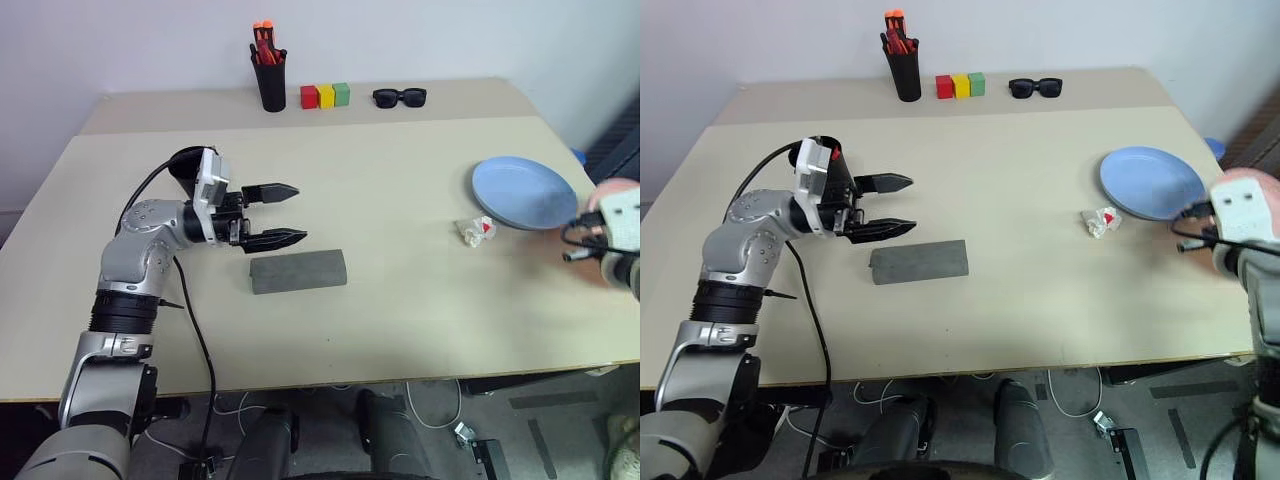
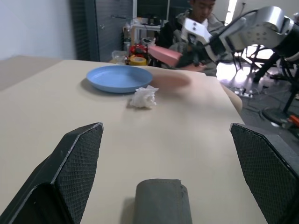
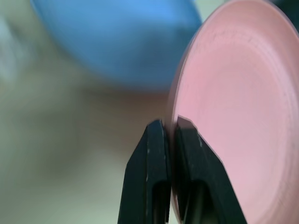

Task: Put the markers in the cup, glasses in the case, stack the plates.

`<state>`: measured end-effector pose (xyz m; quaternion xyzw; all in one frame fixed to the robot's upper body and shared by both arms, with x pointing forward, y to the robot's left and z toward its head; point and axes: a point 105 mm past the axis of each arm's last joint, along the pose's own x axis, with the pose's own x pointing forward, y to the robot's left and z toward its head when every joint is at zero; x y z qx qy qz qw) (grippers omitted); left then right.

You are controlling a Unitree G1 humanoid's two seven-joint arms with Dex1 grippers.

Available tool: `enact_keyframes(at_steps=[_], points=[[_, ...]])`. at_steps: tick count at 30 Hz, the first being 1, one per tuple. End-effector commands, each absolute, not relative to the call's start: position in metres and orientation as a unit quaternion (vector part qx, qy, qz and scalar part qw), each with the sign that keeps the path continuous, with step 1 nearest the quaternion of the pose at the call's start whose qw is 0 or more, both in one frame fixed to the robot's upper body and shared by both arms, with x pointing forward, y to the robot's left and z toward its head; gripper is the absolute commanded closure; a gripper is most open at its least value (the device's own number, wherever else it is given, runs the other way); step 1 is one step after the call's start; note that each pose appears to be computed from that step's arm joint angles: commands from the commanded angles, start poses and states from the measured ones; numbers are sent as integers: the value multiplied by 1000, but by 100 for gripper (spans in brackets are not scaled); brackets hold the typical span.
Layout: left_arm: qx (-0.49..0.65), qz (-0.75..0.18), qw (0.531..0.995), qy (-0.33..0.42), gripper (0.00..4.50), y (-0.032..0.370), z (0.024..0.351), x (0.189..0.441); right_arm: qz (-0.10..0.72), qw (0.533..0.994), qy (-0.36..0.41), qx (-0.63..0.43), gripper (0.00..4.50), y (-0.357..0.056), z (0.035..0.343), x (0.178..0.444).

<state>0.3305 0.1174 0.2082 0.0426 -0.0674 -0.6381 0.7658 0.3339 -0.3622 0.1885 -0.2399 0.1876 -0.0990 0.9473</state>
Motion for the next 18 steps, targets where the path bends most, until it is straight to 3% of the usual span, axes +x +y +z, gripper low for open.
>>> enact_keyframes(at_steps=[1,5,10,13,18], points=[[63,-628,770,-96,0,120,220,325,-77,944,140,-289,445,-349,204,369],[65,-614,781,-97,0,124,220,319,-43,944,120,-306,445,-327,204,411],[66,-593,797,-95,0,130,220,309,-22,942,161,-292,445,-322,176,431],[66,-580,807,-91,0,136,219,303,-18,945,166,-281,344,-320,173,436],[67,-572,813,-88,0,138,219,300,-16,948,148,-281,96,-314,185,442]])
